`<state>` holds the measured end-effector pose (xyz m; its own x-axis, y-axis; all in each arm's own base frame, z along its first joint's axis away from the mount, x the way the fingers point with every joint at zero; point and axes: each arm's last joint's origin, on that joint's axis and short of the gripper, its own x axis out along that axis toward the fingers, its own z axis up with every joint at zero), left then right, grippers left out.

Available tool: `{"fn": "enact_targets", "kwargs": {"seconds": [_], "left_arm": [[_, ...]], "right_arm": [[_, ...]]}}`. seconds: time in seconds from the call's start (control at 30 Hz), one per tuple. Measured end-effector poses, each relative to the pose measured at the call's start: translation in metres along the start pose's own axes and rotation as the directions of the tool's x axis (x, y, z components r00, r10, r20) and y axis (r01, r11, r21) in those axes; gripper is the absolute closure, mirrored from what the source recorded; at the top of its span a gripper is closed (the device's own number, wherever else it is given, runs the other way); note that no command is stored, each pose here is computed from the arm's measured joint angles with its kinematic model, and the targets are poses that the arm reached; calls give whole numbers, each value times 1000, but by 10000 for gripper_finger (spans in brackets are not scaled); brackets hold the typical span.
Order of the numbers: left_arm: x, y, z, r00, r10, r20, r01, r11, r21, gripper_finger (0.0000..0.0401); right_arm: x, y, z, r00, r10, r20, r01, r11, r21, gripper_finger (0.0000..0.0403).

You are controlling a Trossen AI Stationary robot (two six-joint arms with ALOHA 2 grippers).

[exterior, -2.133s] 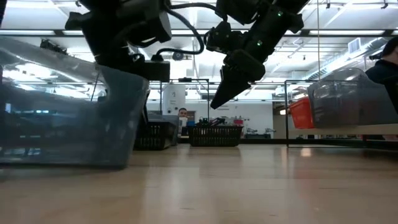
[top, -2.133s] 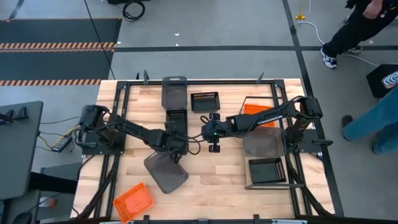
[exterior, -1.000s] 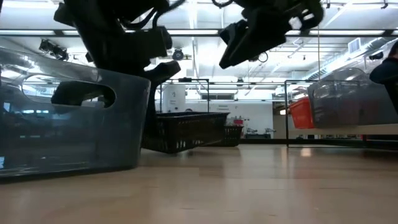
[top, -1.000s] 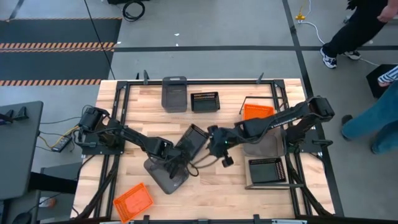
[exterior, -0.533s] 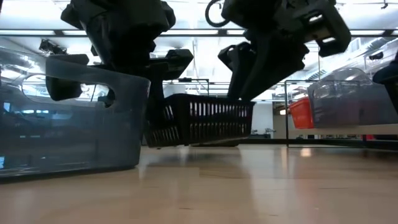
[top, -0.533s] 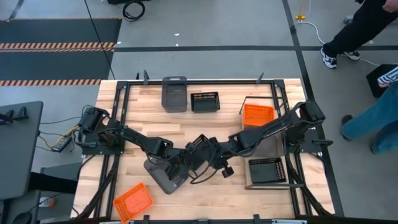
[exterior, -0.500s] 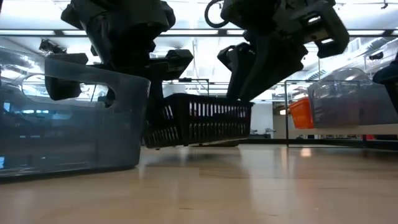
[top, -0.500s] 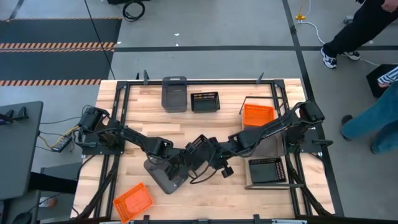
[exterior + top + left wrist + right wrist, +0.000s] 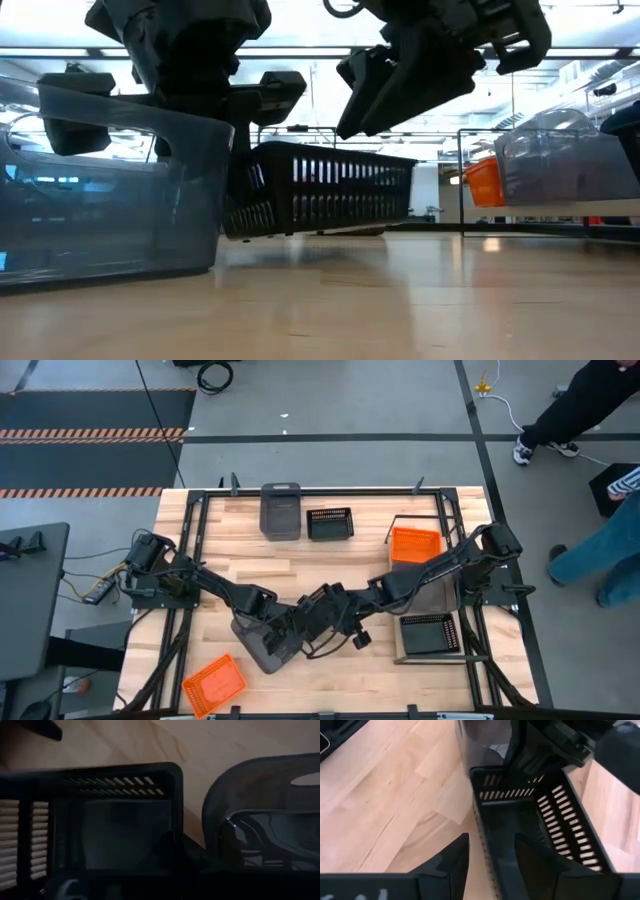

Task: Stack baskets on shelf by color
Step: Stack bottom black bin on top of the black bin on the shelf

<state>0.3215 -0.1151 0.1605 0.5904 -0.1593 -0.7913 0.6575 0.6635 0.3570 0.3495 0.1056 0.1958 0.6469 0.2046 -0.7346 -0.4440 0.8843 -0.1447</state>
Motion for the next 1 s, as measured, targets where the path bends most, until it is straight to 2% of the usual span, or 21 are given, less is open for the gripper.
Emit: {"fn": "enact_targets", "kwargs": {"seconds": [0.17,0.5,0.8,0.9,1.0], "left_arm": [[0,0,0,1000,2,1,-2,1000,-15,395],[0,0,2,1000,13,12,-13,1000,-21,395],[0,0,2,1000,16,16,-15,999,-28,395],[0,0,2,1000,16,17,-16,999,-41,394],[0,0,3,1000,16,18,-15,999,-47,393]], "right_arm": [[6,0,-3,1000,-15,-24,16,999,42,237],[39,3,-24,990,-31,-135,44,994,97,240],[41,4,-20,996,3,-85,10,989,148,241],[41,4,-21,995,6,-101,10,988,154,254],[41,4,-22,994,8,-108,9,988,154,290]]}}
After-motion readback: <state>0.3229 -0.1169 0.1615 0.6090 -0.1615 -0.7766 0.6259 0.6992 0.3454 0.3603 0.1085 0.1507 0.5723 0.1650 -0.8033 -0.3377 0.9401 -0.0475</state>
